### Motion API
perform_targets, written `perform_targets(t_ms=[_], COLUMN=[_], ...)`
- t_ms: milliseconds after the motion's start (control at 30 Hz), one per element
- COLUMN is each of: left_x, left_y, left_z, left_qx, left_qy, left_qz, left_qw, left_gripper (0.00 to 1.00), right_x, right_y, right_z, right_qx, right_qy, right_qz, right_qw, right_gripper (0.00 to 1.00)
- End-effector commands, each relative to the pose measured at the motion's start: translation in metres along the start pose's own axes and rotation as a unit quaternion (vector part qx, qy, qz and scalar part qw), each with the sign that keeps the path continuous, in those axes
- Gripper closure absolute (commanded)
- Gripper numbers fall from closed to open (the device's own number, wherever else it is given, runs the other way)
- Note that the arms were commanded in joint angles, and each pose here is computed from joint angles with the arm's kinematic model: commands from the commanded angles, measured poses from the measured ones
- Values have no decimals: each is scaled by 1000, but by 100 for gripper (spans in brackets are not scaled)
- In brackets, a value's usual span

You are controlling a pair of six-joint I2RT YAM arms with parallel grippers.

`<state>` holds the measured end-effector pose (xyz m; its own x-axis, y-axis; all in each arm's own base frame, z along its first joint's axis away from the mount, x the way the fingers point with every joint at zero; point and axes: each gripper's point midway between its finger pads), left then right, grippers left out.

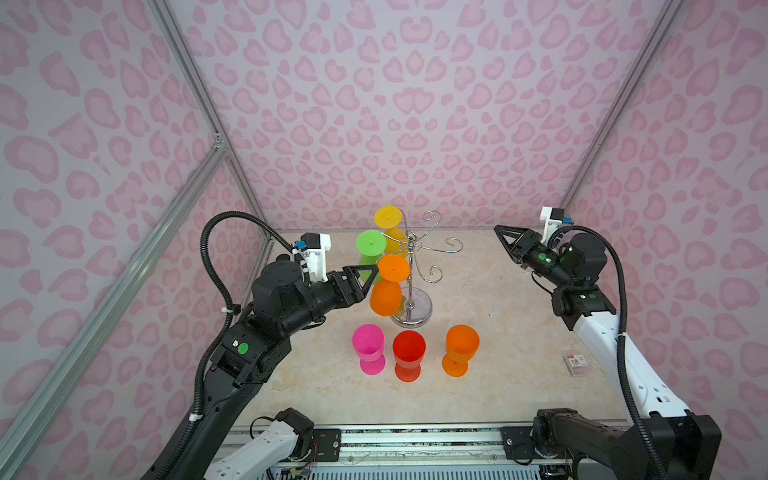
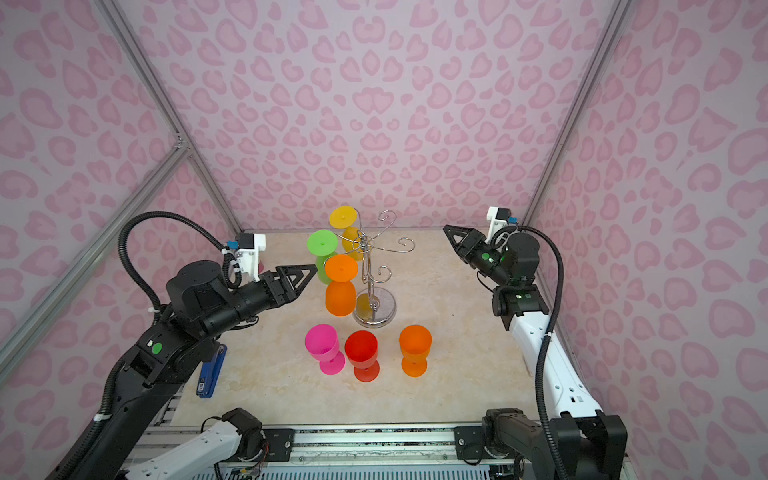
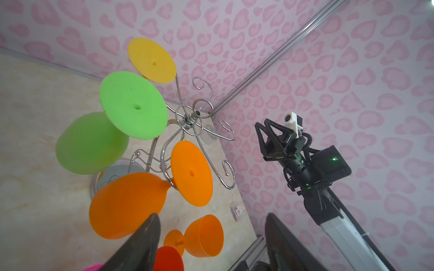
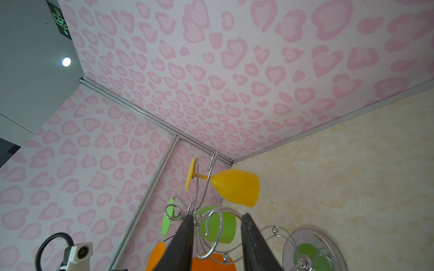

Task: Take the wine glass off the wine glass rack
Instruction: 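Raise the left gripper toward the lower orange glass hanging on the rack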

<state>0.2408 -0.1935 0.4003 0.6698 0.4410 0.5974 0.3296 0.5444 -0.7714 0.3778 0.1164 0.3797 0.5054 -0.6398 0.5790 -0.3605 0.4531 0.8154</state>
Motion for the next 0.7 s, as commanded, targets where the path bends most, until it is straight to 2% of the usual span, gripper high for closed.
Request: perform_targets(t_ms=[0,400,667], left_x=[-3,-26,-28], left_y=[-28,-2,1], left_z=[-8,-21,-35], left_qx=[-81,-50,-59], left_qy=[34,78,88], left_qz=[44,96,122], left_qw=[995,991,987], left_gripper=[27,28,31], right_x=[1,4,4], right_y=[2,-2,-3], right_z=[3,6,5], right_qx=[2,3,8], right_qy=[-5,-9,-12], right_qz=[16,14,6], right_qw=[1000,1000,1000], right_gripper=[65,65,65])
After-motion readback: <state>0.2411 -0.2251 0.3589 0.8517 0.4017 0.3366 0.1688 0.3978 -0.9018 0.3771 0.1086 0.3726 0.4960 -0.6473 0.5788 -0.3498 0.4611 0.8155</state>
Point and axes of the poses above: each gripper's point midway between its finger pads, its own z axis back along the fingers, its own y axis along the line the jaws close on, x = y × z, and after that the axes turned 3 degrees about z, right-handed
